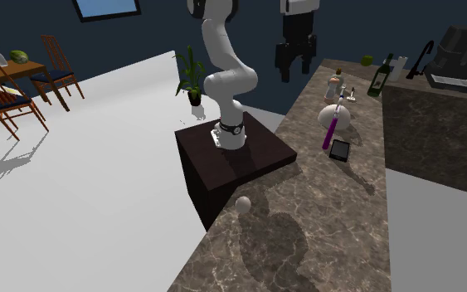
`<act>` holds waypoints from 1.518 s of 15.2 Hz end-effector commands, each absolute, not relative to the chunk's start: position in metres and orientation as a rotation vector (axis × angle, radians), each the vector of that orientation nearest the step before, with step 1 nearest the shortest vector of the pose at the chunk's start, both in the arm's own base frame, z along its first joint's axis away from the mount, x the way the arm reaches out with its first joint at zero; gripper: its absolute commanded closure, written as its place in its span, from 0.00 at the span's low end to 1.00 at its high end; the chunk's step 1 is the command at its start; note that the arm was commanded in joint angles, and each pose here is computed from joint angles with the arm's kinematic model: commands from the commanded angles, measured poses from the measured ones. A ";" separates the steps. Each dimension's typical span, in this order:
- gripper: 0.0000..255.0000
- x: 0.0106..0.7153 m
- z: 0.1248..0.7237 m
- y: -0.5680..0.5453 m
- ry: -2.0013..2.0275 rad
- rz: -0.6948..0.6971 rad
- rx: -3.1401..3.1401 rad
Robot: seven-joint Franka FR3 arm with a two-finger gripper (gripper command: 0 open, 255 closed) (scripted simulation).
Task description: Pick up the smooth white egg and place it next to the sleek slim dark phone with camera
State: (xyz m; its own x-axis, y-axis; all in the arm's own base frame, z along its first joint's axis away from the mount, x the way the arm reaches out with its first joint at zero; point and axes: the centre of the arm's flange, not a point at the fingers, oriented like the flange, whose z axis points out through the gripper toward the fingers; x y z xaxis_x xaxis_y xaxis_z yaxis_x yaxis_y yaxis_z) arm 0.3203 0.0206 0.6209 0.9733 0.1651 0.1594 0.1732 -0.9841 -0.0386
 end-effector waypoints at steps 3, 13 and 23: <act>0.00 0.319 0.599 0.003 -0.278 -0.248 -3.048; 0.00 0.318 0.483 -0.080 -0.349 -0.279 -2.943; 0.00 0.323 0.360 -0.151 -0.416 -0.307 -2.837</act>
